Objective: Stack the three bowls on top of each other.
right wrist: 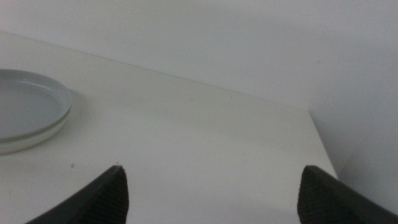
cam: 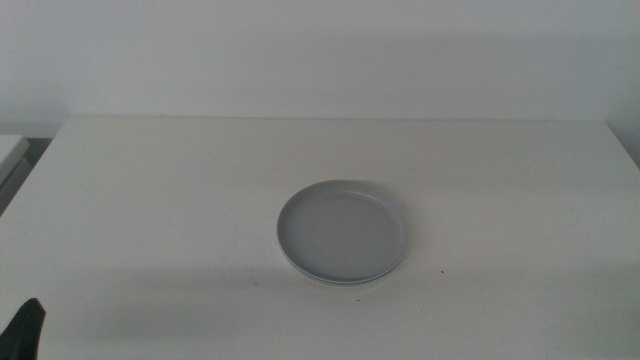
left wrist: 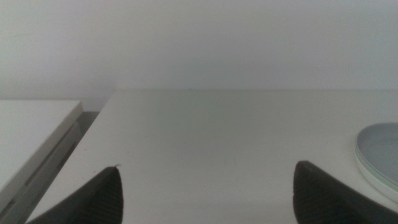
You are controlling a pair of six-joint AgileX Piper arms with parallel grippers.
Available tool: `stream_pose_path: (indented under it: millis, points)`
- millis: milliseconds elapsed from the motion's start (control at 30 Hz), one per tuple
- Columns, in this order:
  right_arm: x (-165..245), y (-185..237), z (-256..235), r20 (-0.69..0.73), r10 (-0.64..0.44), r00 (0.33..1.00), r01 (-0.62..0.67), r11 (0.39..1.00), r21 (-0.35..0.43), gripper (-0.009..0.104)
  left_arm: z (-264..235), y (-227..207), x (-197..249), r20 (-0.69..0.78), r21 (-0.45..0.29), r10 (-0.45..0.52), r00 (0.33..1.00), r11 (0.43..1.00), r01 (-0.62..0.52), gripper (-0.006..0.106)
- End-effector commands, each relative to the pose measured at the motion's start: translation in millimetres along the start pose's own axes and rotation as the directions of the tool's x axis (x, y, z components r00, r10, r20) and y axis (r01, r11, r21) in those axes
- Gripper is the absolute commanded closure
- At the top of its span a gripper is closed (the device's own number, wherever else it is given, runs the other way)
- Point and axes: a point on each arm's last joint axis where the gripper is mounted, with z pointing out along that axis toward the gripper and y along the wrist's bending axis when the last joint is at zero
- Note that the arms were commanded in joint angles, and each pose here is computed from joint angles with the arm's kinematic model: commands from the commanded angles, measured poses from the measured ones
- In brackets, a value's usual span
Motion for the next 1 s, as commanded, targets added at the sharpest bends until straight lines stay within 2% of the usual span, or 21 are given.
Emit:
stream_pose_path:
  millis: [0,400,500,567,600,733,867,967]
  points:
    - [8,1,0,0.006,-0.024,1.000,0.024,1.000,0.017,0.002,0,0,0,0.019,0.009,-0.016,1.000,1.000,0.016,0.007]
    - [11,2,1,0.006,0.029,1.000,-0.029,1.000,0.005,0.002,0,0,0,0.016,0.006,-0.001,1.000,1.000,0.001,0.007]
    - [10,2,1,0.016,0.029,0.999,-0.029,0.999,0.013,0.002,0,0,0,0.016,0.006,-0.001,1.000,1.000,0.001,0.007]
    - [4,-3,1,0.076,0.001,0.997,-0.006,0.998,0.065,0.002,0,0,0,0.016,0.006,-0.001,1.000,1.000,0.001,0.007]
    - [2,-4,1,0.097,0.013,0.995,-0.020,0.997,0.076,0.002,0,0,0,0.016,0.006,-0.001,1.000,1.000,0.001,0.007]
    - [-2,-8,0,0.165,0.190,0.968,-0.207,0.974,0.089,0.002,0,0,0,0.016,0.005,0.002,1.000,1.000,-0.002,0.007]
    - [2,-9,0,0.129,0.235,0.963,-0.249,0.963,0.105,0.002,0,0,0,0.016,0.005,0.002,1.000,1.000,-0.002,0.007]
    - [2,-9,0,0.131,0.227,0.965,-0.241,0.964,0.108,0.002,0,0,0,0.016,0.005,0.006,1.000,1.000,-0.006,0.007]
